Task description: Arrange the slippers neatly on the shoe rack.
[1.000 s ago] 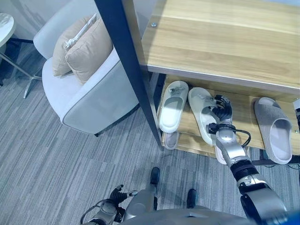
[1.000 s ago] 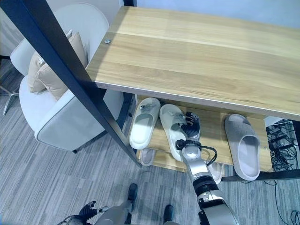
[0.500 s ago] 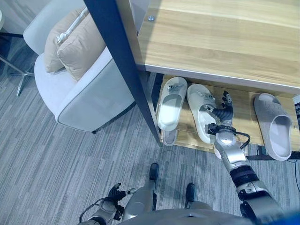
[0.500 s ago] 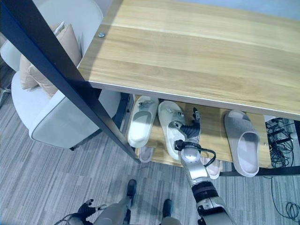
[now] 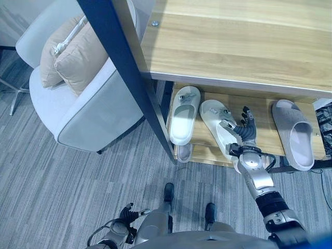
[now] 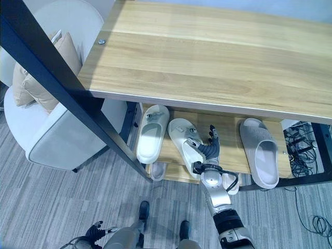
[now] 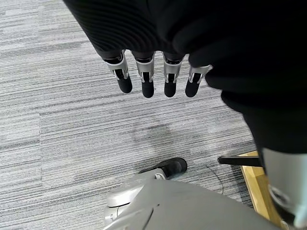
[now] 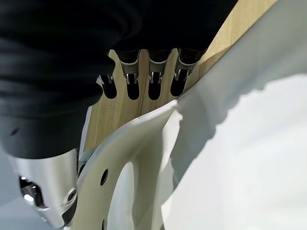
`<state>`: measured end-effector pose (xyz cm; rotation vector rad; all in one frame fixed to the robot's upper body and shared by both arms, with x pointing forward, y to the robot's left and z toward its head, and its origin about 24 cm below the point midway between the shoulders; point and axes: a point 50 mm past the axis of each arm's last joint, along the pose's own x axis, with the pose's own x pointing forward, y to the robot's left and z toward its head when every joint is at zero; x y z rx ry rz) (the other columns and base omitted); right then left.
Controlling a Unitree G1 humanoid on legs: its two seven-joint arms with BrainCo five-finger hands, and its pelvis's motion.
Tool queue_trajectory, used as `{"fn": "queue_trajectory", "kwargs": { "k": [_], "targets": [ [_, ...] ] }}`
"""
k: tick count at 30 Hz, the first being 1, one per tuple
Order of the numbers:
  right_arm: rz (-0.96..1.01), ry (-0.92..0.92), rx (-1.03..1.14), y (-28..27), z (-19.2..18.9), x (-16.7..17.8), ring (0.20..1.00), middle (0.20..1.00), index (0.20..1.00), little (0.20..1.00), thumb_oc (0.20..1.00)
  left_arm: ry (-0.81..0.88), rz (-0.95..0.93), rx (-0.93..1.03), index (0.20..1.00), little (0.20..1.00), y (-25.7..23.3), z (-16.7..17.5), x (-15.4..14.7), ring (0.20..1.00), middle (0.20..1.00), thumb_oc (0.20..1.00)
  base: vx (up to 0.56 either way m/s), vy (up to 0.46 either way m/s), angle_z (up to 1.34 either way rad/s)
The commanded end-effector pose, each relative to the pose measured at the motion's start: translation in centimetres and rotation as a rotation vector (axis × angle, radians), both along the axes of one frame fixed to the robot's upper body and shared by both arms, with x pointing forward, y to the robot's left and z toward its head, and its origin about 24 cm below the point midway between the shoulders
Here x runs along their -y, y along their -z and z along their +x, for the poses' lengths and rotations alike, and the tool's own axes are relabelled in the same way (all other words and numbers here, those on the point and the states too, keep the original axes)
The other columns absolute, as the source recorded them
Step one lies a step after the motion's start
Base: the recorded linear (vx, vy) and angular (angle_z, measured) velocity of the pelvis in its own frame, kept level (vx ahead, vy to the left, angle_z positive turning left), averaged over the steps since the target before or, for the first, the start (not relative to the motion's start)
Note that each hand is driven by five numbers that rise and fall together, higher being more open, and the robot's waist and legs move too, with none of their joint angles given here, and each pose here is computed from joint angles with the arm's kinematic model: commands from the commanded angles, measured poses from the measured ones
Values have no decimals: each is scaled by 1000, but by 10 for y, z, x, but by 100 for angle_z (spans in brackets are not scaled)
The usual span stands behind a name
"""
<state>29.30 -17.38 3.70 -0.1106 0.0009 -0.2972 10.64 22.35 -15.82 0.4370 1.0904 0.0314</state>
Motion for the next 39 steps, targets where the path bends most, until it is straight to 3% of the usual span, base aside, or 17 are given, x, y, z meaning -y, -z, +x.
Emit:
{"fn": "queue_trajectory", "kwargs": {
  "k": [1,18,27,31,39],
  "targets": [
    [22,28,170,-33,10,3,1000,1000,1000,1000,1000,33,-44,-79,1000,1000,10,-16,26,1000,1000,1000,0,0,0],
    [19,217,210,-49,30,25,1000,1000,1000,1000,1000,53,-37,-52,1000,1000,8,-9,28,1000,1000,1000,0,5,5],
    [65,232,279,-47,3,37,1000,1000,1000,1000,1000,-10,-36,-34,1000,1000,8,-10,26,1000,1000,1000,6,2,1],
    [-41,199,311,-49,-12,45,1000,1000,1000,1000,1000,-29,-40,-41,1000,1000,9,-18,21,1000,1000,1000,8,1,-5],
    [-48,50,208,-25,-29,40,1000,1000,1000,1000,1000,-16,-62,-72,1000,1000,10,-26,20,1000,1000,1000,-4,0,-7]
  ]
}}
